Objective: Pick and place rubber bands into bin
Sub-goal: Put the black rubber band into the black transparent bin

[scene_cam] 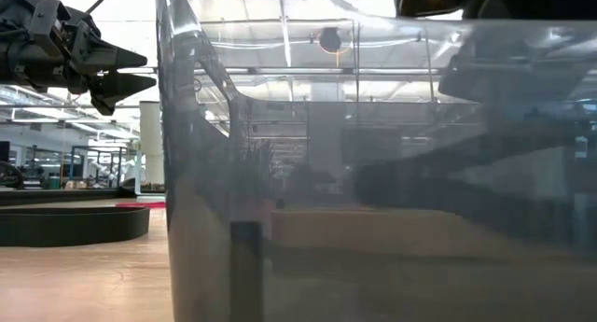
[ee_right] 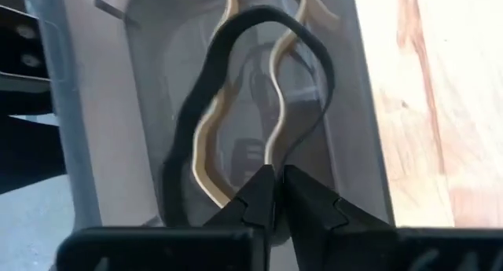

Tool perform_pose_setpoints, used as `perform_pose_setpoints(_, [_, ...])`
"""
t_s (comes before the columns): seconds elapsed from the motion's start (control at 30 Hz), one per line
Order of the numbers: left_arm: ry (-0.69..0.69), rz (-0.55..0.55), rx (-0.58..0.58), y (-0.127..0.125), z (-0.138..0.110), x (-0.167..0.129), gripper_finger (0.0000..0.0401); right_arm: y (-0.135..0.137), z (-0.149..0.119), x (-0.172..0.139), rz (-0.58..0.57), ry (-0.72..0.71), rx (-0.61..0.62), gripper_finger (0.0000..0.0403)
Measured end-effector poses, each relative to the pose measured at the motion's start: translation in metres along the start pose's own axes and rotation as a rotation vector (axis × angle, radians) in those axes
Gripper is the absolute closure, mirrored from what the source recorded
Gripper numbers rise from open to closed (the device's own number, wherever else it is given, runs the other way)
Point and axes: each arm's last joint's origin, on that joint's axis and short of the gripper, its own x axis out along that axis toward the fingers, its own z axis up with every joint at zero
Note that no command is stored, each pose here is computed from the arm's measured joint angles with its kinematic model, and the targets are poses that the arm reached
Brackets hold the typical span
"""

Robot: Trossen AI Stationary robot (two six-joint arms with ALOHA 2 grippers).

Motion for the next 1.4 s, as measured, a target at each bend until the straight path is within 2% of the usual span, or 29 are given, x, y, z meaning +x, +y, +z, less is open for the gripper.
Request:
perform_pose_setpoints(0.23, [0.0, 0.0, 0.0, 0.0, 0.0, 0.0, 0.0162, 0.002, 0.004, 0.0, 0.028, -0.035, -0.026, 0.0353])
perform_pose_setpoints(0.43, [0.0, 0.0, 0.0, 0.0, 0.0, 0.0, 0.0162, 0.001, 0.007, 0.0, 0.033, -0.046, 0.006, 0.03])
perform_pose_setpoints(0.6, [0.0, -0.001, -0.008, 0.0, 0.0, 0.0, 0.0162, 0.0, 0.01, -0.005, 0.047, -0.069, -0.024, 0.0266])
perform_pose_setpoints(0.77, [-0.002, -0.002, -0.039, 0.0, 0.0, 0.0, 0.0162, -0.001, 0.015, -0.028, 0.08, -0.124, -0.067, 0.0255])
perform_pose_setpoints(0.97, [0.007, -0.042, -0.039, -0.001, 0.0, 0.0, 0.0162, -0.008, 0.022, -0.071, 0.125, -0.231, -0.171, 0.0258])
perform_pose_setpoints(1.03, [-0.008, -0.049, -0.039, -0.002, 0.001, 0.0, 0.0162, -0.013, 0.025, -0.085, 0.129, -0.269, -0.171, 0.0258])
perform_pose_setpoints(1.2, [0.0, -0.085, -0.034, -0.005, 0.013, -0.002, 0.0162, -0.029, 0.029, -0.123, 0.055, -0.434, -0.16, 0.0256])
perform_pose_setpoints(1.3, [0.081, -0.098, -0.015, -0.01, 0.027, -0.003, 0.0162, -0.044, 0.023, -0.138, 0.037, -0.531, -0.175, 0.0254])
perform_pose_setpoints(1.4, [0.243, -0.074, 0.007, -0.015, 0.043, -0.004, 0.0162, -0.065, 0.012, -0.143, 0.045, -0.614, -0.148, 0.0256])
